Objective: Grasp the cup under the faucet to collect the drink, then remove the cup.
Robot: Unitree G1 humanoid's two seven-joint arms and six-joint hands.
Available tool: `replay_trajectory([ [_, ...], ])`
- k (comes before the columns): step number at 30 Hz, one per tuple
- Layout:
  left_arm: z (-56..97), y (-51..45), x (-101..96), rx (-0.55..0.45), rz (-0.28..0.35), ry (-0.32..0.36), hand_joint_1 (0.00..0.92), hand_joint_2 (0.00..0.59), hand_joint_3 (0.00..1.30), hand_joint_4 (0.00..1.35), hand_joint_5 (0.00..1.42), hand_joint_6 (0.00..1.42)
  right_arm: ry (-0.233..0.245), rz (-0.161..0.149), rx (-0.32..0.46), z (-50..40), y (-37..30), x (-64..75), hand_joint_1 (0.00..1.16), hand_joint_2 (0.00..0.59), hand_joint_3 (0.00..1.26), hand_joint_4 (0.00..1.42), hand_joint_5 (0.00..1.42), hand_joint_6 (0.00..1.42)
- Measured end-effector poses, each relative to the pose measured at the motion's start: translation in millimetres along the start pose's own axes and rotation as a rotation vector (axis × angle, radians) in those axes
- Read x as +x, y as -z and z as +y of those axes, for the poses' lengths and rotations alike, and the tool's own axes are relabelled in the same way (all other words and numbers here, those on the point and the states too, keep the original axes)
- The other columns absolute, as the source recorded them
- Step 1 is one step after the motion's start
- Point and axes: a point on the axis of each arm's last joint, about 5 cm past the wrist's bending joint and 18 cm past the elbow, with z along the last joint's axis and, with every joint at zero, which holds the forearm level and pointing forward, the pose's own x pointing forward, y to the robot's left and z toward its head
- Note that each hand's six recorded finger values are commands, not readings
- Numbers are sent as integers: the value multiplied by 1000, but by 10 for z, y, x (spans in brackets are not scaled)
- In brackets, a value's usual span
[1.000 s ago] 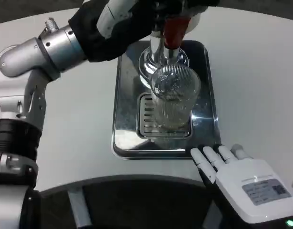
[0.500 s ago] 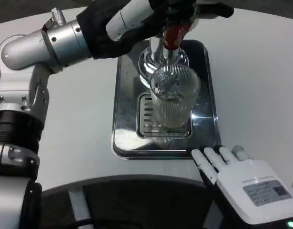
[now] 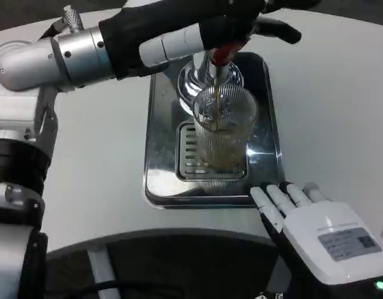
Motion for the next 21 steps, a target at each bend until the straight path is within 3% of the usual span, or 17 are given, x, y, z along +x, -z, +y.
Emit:
replay_trajectory([
  [5,14,-2,-27,21,12,1,0,80,97,6,144,45,14,15,37,-11,52,42,622,282,0,0,0,0],
  [16,26,-4,-75,48,28,0,0,81,98,7,144,41,139,88,252,5,307,250,604,270,0,0,0,22],
  [21,28,-7,-81,53,30,0,0,81,98,7,144,41,156,89,305,35,356,321,600,269,0,0,0,50],
])
